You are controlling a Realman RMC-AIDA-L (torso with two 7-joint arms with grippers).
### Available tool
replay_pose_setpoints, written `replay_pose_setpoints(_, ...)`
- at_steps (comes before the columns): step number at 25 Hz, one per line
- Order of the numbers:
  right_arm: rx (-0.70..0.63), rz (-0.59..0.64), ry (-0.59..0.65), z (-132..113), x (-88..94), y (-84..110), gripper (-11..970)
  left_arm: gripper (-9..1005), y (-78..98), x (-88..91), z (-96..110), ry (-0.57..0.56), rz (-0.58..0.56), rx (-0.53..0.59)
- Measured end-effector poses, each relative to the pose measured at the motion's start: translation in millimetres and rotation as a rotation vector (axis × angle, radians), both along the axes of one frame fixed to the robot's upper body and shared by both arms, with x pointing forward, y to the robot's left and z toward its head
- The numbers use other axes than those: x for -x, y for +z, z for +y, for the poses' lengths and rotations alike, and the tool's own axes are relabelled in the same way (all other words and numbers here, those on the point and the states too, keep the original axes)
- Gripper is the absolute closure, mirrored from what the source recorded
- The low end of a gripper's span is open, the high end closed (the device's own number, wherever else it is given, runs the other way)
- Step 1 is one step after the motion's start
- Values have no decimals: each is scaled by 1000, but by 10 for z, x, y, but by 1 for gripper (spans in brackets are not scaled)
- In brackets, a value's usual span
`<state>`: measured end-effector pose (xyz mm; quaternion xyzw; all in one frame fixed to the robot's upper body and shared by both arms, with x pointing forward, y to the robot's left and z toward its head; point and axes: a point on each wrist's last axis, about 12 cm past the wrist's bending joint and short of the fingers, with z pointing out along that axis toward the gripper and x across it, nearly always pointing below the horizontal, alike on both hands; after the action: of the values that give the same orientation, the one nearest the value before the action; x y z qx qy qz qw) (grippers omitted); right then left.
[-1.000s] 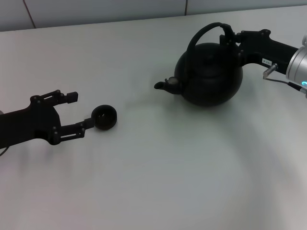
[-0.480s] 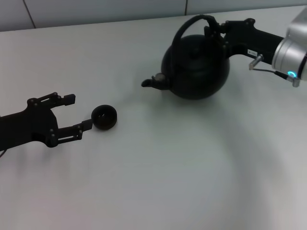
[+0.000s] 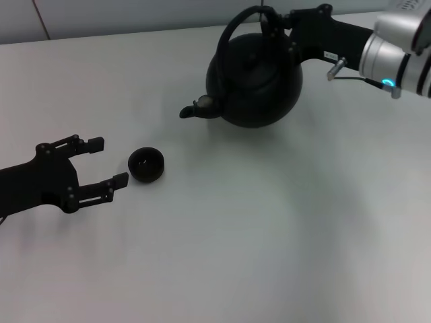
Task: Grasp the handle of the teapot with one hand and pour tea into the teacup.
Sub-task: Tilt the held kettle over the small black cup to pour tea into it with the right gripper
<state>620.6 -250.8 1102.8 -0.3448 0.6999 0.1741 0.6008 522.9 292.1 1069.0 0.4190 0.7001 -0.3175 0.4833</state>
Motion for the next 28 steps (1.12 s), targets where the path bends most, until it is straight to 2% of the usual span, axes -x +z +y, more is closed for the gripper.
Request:
replay_pose_setpoints(16, 106, -54, 85, 312, -151, 152, 854, 185, 18, 10, 18, 0, -1, 2)
replay_pose_setpoints(28, 147, -87, 146, 480, -177, 232, 854, 186, 16, 13, 20, 0, 0, 3)
